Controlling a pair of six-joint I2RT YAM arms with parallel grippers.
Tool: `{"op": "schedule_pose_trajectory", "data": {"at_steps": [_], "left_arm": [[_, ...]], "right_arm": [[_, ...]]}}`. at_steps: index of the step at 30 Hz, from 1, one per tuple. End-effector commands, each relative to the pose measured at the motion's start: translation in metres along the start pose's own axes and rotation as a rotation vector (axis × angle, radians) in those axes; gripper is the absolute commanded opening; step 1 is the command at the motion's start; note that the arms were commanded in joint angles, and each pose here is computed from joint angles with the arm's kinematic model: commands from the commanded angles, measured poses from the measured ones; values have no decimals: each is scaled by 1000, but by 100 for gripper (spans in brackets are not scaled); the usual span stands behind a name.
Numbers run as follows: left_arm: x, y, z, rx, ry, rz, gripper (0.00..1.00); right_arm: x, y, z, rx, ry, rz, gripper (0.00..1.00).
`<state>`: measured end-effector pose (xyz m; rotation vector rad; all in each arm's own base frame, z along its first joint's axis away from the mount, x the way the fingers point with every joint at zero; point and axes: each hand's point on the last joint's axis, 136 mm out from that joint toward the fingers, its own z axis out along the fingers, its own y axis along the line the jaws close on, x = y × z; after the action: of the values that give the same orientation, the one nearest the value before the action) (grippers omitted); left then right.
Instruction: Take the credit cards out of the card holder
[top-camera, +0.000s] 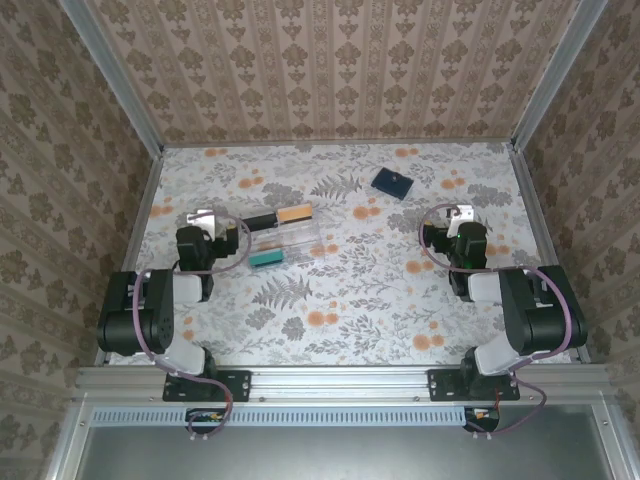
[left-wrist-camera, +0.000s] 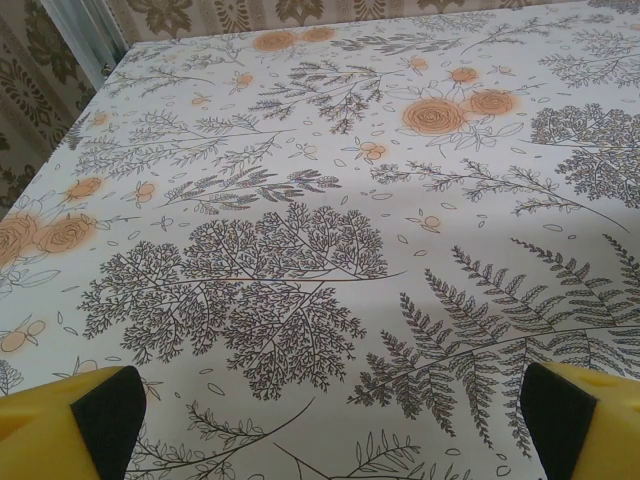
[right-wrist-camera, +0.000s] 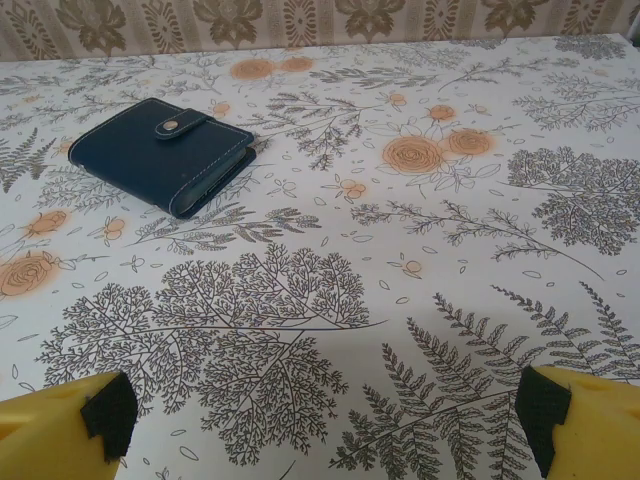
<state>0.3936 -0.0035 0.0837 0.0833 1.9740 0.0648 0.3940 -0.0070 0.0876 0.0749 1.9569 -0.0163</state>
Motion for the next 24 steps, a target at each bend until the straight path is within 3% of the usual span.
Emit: {"op": "schedule_pose_trajectory", "data": {"at_steps": [1,24], "left_arm": [[-12,-2,1,12,-40,16,100],[-17,3,1,12,-24,-4,100]], "right_arm": [[-12,3,2,-8,-28,-15,100],[-12,2,2,-11,-25,-9,100]]}}
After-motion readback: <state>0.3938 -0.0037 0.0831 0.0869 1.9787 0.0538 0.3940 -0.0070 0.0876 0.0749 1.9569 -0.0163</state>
